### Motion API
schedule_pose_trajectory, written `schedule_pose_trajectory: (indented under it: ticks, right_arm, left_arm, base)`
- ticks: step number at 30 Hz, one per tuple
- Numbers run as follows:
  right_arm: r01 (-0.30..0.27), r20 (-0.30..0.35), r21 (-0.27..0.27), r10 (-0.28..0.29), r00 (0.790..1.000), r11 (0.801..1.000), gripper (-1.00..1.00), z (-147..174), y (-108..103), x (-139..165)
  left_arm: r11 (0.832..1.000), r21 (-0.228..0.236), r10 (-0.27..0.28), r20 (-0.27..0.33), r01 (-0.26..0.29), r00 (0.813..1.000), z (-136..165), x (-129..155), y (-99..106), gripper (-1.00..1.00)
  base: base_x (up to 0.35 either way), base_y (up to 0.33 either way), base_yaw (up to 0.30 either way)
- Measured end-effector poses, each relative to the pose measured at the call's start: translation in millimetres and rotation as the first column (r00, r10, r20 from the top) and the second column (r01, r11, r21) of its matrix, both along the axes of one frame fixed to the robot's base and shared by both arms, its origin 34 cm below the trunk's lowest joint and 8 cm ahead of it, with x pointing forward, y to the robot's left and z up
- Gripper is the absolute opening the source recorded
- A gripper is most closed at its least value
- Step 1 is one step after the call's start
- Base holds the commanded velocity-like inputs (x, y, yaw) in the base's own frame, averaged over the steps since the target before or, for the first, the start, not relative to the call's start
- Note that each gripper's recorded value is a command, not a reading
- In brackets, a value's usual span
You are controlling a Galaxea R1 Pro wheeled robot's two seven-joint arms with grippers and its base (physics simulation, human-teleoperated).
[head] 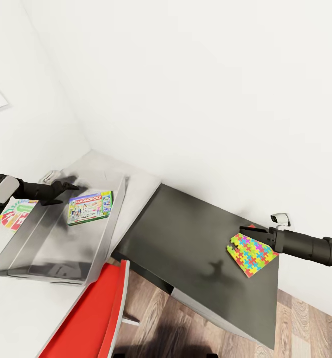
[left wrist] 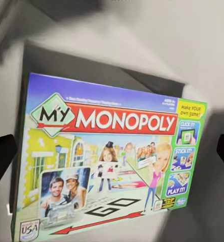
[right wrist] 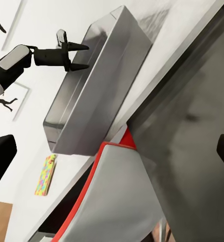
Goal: Put all the toys in the child's room - the three board games (two on the bed and one on the table), the two jigsaw puzzles on the table, and the tennis ball on the table - inside the toy box on the table in the child's room.
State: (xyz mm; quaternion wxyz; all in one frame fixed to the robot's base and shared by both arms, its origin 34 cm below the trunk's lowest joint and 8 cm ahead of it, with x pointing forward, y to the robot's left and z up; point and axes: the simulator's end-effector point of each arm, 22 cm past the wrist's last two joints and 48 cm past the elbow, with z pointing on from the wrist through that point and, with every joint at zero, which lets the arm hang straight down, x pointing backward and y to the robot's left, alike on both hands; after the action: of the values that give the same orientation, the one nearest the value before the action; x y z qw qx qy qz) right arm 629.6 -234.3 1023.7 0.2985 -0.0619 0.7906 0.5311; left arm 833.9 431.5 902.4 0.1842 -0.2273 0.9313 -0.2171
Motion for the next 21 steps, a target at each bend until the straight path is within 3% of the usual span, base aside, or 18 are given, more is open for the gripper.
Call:
schedule_pose_trajectory:
  ticks: [12, 21]
  right_arm:
    - [-0.001, -0.001, 0.002, 0.001, 1.0, 1.0, 1.0, 0, 1, 0]
    - [0.0, -0.004, 0.005, 0.0, 1.0, 1.0, 1.0, -2, 5, 0]
  left_arm:
    - [1.0, -0.01, -0.002, 0.006, 0.002, 1.0, 3, 1, -1, 1.0]
    - [0.993, -0.119, -0.012, 0.061, 0.019, 0.998, 23, 11, -23, 1.0]
  base:
    - [0.0, 0.0, 0.0]
    - [0.0, 0.0, 0.0]
